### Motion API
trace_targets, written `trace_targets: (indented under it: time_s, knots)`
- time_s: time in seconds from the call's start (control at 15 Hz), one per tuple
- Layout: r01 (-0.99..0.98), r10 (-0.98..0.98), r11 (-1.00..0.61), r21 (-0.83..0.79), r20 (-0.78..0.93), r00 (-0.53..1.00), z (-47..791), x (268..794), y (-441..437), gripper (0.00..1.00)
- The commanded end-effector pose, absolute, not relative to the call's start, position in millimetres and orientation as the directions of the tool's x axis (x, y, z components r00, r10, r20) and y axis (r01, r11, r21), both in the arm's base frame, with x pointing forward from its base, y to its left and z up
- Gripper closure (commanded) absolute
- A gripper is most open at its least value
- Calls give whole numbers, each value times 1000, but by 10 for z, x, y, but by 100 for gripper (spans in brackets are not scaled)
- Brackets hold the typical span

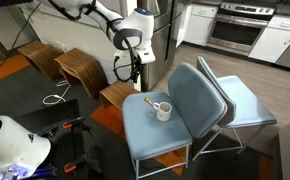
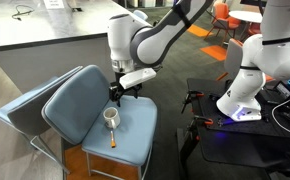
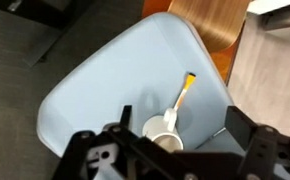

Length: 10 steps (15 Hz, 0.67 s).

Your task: Put the yellow sharpie in the mug

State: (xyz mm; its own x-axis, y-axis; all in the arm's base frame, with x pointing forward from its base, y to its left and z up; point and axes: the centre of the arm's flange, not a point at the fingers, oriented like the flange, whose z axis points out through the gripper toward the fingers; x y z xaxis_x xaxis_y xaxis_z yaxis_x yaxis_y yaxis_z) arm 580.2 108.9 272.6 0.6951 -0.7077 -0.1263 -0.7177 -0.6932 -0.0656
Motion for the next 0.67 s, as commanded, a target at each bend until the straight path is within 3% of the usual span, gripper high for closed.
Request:
trace_targets:
  time_s: [0.0, 0.07, 0.6]
  knots:
    - [-787, -765, -614, -67, -194, 614, 2330, 6272, 1245, 0]
    - [-746, -729, -663, -64, -169, 663, 2393, 6009, 1144, 0]
    - [-767, -749, -637, -71, -176, 638, 2281, 6195, 1218, 0]
